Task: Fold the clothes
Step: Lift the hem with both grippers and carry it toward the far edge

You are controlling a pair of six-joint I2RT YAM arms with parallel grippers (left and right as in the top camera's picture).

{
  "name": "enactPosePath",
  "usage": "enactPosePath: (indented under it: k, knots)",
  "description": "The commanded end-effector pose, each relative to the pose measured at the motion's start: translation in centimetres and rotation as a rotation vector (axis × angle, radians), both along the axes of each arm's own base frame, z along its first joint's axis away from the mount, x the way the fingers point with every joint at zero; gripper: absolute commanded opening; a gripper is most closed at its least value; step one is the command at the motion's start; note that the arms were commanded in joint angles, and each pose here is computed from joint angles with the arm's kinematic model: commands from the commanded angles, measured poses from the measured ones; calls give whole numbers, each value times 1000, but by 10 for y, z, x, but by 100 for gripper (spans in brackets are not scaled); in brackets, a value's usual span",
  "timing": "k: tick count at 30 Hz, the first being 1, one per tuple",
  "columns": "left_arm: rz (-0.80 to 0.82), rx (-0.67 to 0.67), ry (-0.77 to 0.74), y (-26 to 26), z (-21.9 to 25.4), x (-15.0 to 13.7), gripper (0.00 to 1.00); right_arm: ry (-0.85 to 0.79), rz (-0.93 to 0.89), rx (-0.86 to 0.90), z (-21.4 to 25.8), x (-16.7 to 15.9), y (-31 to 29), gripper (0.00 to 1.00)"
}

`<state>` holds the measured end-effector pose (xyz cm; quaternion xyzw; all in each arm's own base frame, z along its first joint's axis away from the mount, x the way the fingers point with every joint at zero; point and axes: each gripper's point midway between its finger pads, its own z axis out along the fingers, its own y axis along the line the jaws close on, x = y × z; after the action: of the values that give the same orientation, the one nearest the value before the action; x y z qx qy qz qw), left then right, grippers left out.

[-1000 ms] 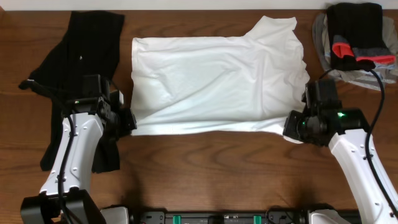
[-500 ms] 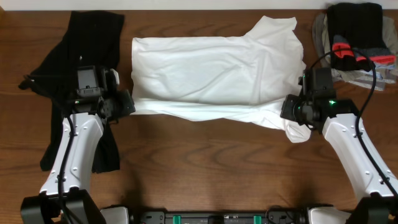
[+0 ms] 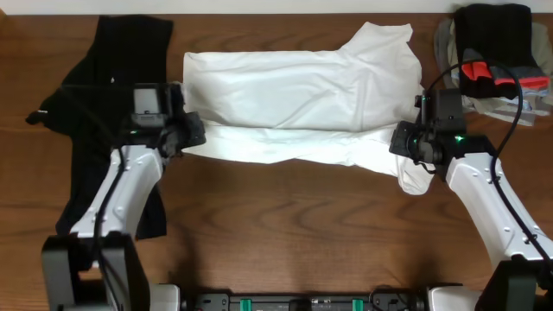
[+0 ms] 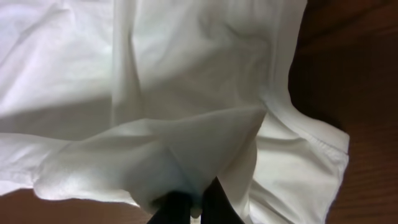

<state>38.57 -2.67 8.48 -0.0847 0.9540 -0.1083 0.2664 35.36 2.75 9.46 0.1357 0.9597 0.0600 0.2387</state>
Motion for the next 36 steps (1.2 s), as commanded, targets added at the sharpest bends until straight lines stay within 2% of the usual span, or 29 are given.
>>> enactPosePath:
  k: [1, 14, 28, 36]
  knots:
    - [28, 46, 6, 8, -10, 7, 6, -12, -12, -32, -2, 11, -9, 1]
    - [40, 61, -60, 12, -27, 37, 6, -16, -5, -50, -41, 40, -9, 1]
    - [42, 61, -114, 12, -37, 57, 6, -32, -57, -56, -43, 46, -32, 1]
    - [70, 99, -116, 20, -37, 57, 6, -60, -40, -47, -39, 52, -29, 1]
